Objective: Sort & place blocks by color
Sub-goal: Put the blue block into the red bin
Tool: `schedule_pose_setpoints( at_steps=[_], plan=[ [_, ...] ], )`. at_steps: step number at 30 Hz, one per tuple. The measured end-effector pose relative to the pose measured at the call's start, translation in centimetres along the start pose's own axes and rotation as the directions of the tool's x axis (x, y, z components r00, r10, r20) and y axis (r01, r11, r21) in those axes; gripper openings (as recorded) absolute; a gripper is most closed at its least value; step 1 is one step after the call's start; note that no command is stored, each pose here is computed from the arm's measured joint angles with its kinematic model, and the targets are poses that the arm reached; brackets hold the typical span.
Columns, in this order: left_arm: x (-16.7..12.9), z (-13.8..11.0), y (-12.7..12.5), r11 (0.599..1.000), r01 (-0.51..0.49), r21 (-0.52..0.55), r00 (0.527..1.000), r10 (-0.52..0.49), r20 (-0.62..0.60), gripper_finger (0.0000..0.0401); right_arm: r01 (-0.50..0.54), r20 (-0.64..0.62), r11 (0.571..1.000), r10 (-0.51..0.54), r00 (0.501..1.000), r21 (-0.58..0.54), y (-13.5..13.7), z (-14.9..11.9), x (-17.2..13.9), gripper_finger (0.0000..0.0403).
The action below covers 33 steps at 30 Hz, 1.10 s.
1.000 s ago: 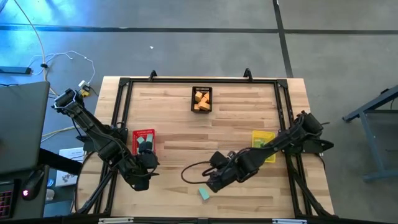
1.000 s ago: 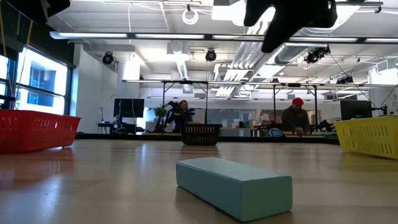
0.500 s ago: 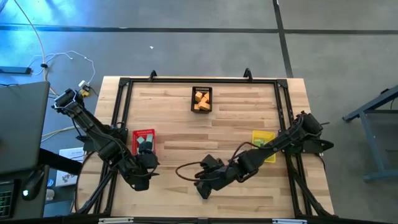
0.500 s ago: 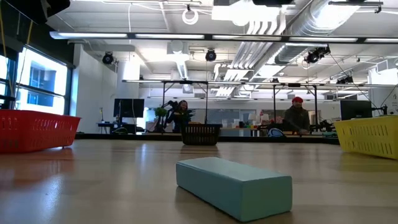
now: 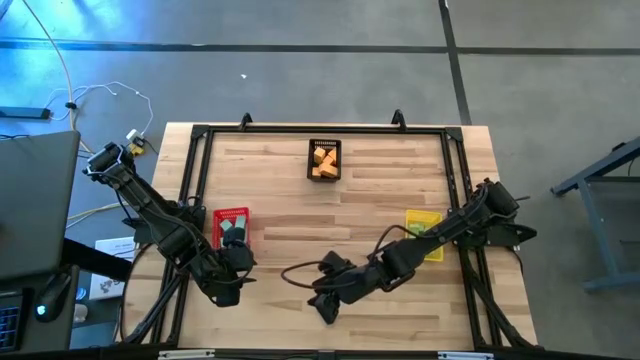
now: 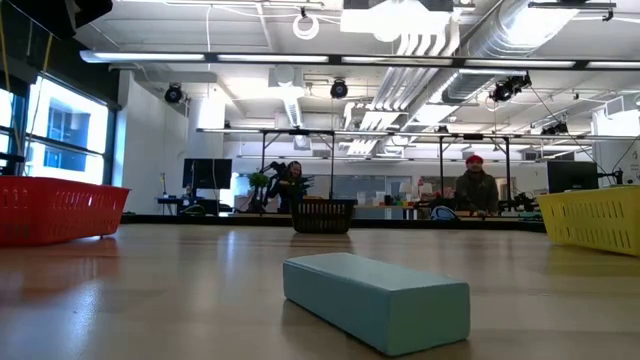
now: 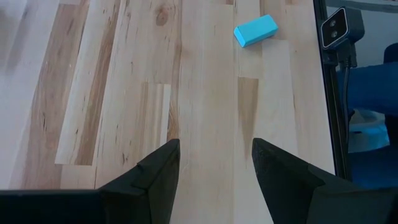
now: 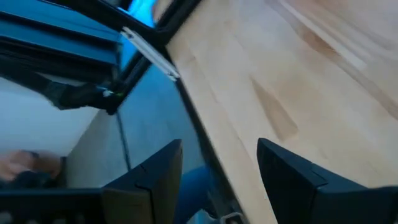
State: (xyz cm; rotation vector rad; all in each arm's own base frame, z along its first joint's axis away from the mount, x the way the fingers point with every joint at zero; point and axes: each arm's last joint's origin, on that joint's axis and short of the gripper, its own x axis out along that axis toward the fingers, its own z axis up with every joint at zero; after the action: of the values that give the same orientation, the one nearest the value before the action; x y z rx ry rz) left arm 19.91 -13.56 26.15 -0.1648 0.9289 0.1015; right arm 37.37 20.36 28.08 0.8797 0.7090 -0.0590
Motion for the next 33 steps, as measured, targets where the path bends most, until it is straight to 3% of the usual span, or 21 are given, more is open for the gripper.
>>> schedule_pose_setpoints(
  at_steps=[6,17,21,26,33],
  plan=[
    [0.0,0.0,0.0,1.0,0.0,0.0,1.0,0.0,0.0,0.0188,-0.082,0.009,0.997,0.082,0.997,-0.013,0.7,0.3,0.0,0.0193],
    [0.0,0.0,0.0,1.0,0.0,0.026,1.0,0.0,0.0,0.0188,-0.082,0.014,0.996,0.082,0.997,-0.03,1.4,0.7,-0.5,0.0193],
    [0.0,0.0,0.0,1.0,-0.001,0.027,1.0,0.001,0.0,0.0188,0.024,0.033,0.998,-0.023,0.999,-0.06,1.4,1.0,-1.2,0.0193],
    [0.0,0.0,0.0,1.0,-0.001,0.027,1.0,0.001,0.001,0.0188,0.134,0.006,0.991,-0.134,0.991,-0.019,0.5,0.7,-1.4,0.0193],
    [0.0,0.0,0.0,1.0,-0.012,0.026,1.0,0.011,0.01,0.0188,0.225,-0.062,0.974,-0.225,0.972,-0.002,-0.7,-0.4,0.0,0.0193]
  ],
)
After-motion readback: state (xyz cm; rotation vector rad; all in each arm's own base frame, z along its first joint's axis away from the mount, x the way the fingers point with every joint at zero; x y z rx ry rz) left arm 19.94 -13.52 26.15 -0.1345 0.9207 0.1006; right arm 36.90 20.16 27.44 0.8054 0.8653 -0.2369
